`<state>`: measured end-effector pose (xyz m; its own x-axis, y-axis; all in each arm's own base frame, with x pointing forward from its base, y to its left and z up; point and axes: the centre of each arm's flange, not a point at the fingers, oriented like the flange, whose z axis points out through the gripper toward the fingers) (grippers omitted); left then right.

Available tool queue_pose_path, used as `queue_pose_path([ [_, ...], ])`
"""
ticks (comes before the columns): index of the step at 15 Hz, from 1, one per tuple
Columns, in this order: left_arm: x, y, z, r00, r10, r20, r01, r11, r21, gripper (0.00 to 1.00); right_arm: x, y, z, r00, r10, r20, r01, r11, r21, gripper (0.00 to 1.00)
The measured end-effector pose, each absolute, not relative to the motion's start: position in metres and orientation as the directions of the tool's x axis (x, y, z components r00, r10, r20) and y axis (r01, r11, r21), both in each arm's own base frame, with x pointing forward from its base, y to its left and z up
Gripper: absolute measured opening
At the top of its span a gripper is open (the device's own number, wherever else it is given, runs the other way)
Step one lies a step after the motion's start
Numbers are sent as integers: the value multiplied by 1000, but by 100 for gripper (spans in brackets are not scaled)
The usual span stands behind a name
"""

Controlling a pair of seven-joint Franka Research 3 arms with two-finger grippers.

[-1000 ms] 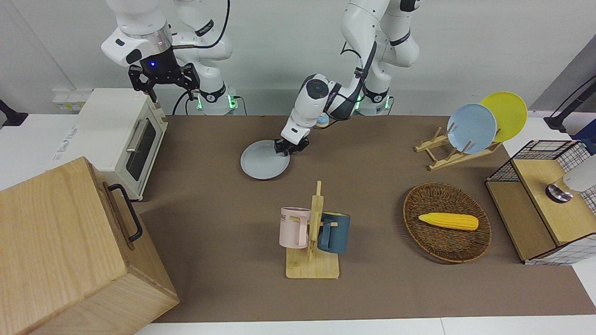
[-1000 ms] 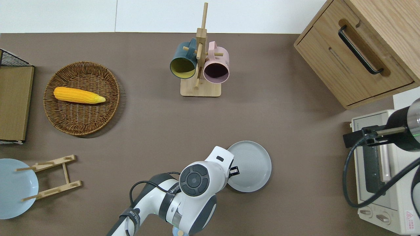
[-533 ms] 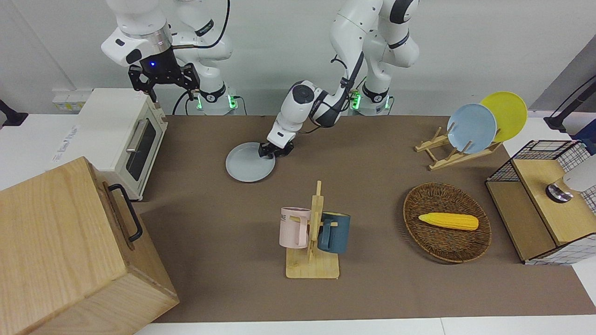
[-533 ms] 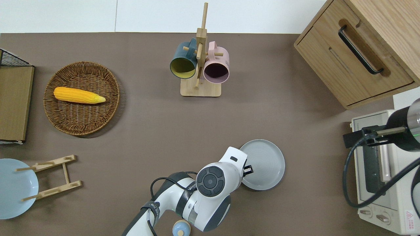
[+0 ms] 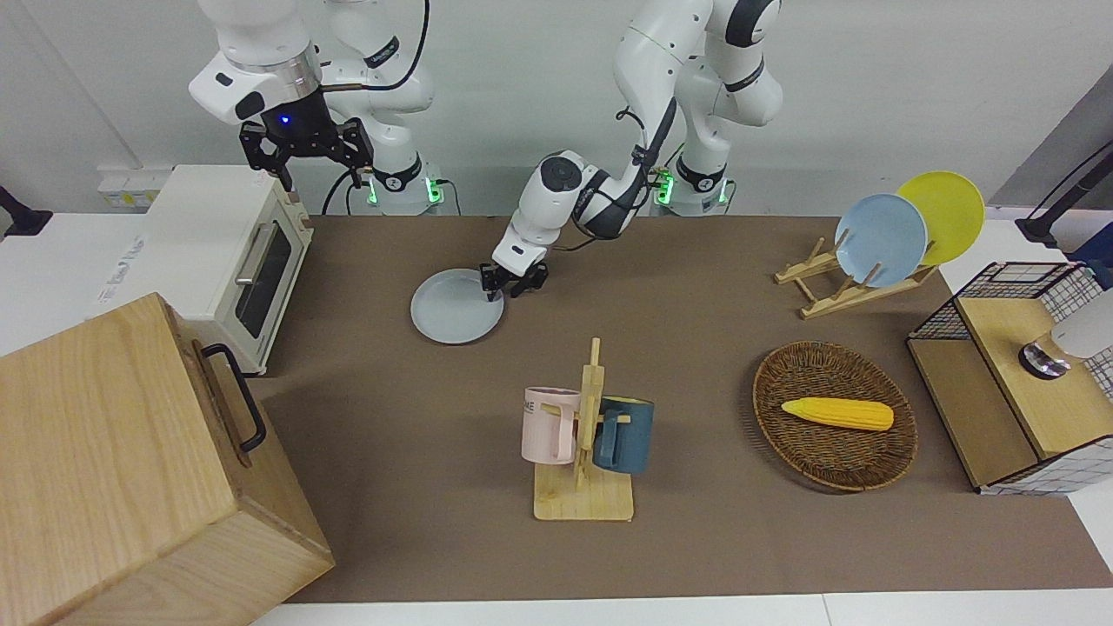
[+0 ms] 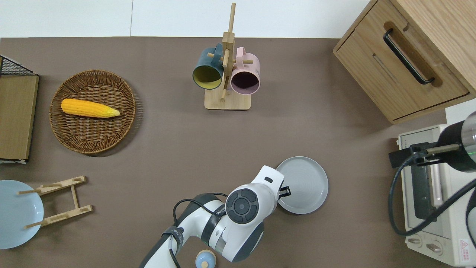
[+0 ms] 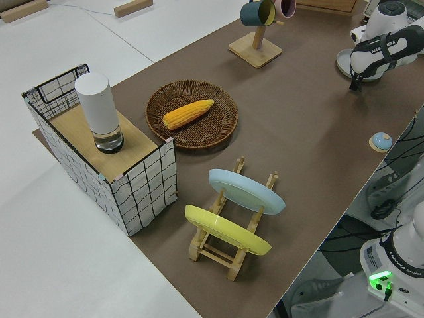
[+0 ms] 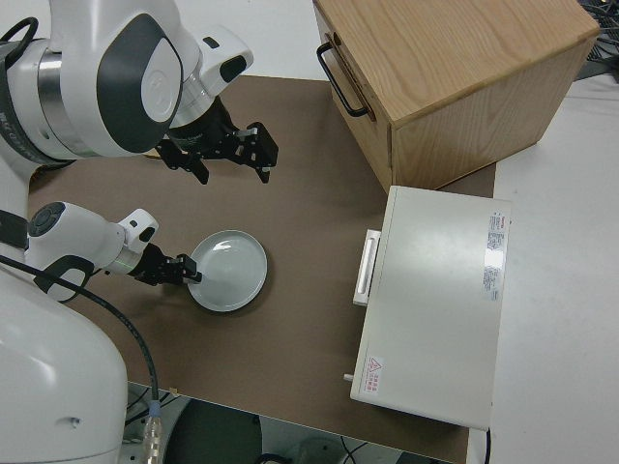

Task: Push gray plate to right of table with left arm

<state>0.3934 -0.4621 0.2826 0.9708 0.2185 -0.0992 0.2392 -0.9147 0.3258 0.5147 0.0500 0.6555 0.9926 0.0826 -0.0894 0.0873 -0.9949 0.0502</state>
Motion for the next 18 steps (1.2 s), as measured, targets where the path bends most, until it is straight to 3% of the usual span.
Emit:
queue_pose_path([
  [4, 398, -461, 287, 972, 219, -89, 236, -915, 328, 99, 515, 50, 655, 993, 83, -89, 87, -995, 50, 100],
  [8, 406, -449, 310, 980, 183, -74, 196, -941, 275, 100, 515, 50, 655, 993, 83, -89, 87, -995, 50, 100],
  [18, 472, -301, 441, 999, 25, -36, 30, -991, 129, 100, 515, 50, 655, 993, 83, -89, 87, -995, 50, 100],
])
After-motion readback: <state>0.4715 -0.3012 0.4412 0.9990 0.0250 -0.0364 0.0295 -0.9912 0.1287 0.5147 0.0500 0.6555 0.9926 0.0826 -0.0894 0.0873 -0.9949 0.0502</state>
